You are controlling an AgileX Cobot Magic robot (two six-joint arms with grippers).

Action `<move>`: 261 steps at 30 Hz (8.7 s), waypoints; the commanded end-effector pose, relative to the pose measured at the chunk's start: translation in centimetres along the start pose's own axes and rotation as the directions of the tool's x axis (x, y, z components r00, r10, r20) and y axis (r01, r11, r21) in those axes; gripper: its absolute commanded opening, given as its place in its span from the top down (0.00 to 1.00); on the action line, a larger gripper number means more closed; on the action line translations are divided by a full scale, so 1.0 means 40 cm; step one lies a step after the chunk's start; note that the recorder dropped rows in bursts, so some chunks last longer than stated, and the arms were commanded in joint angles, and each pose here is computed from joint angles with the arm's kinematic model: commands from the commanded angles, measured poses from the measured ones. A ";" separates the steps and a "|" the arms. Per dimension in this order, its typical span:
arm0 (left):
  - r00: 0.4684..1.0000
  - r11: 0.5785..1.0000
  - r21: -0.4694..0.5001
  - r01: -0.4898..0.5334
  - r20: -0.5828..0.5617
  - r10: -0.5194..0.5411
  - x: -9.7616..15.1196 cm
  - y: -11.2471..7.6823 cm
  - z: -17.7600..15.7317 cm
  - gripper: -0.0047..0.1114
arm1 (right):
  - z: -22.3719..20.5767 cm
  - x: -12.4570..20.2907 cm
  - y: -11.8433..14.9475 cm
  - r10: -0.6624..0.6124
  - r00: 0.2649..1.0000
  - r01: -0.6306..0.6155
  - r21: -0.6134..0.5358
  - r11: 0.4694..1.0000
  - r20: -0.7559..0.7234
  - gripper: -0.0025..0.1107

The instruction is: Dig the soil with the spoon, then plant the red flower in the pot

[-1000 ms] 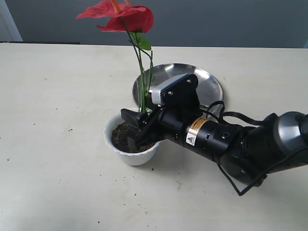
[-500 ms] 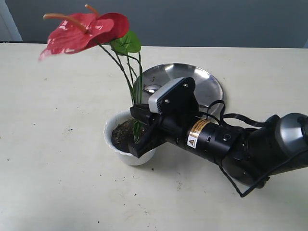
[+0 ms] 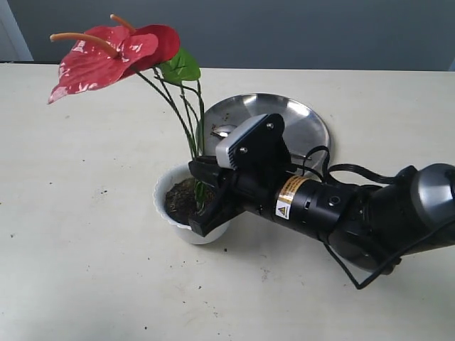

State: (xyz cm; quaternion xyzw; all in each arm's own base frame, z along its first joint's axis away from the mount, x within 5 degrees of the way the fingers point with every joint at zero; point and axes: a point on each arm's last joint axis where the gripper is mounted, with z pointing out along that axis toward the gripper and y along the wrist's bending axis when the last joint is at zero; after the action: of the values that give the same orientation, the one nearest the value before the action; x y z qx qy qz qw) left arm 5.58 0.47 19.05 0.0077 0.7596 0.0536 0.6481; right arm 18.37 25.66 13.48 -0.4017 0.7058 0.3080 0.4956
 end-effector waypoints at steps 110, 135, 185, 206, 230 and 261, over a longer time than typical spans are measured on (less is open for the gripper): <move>1.000 1.000 0.008 0.010 0.011 -0.010 -0.004 -0.001 -0.002 0.96 | -0.031 0.067 0.006 0.034 0.907 -0.035 0.005 0.999 -0.421 0.47; 1.000 1.000 0.008 0.010 0.011 -0.010 -0.004 -0.001 -0.002 0.96 | -0.049 0.068 -0.003 0.058 0.870 -0.033 0.060 0.998 -0.490 0.35; 1.000 1.000 0.008 0.010 0.011 -0.010 -0.004 -0.001 -0.002 0.96 | -0.076 0.019 0.009 0.075 0.942 -0.065 0.040 0.997 -0.328 0.42; 1.000 1.000 0.008 0.010 0.011 -0.010 -0.004 -0.001 -0.002 0.96 | -0.071 0.003 0.020 0.011 0.966 -0.019 -0.027 0.999 -0.260 0.98; 1.000 1.000 0.008 0.010 0.011 -0.010 -0.004 -0.001 -0.002 0.96 | -0.065 -0.022 0.017 -0.071 0.986 0.067 -0.027 0.997 -0.150 0.45; 1.000 1.000 0.008 0.010 0.011 -0.010 -0.004 -0.001 -0.002 0.96 | -0.094 -0.039 0.008 -0.041 0.983 0.047 0.032 0.998 -0.179 0.45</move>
State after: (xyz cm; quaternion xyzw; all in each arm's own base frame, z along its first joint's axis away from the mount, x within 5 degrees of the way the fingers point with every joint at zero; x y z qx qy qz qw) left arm 5.58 0.47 19.05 0.0077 0.7596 0.0536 0.6481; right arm 16.76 23.35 16.04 -0.4346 0.7395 0.2534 0.4473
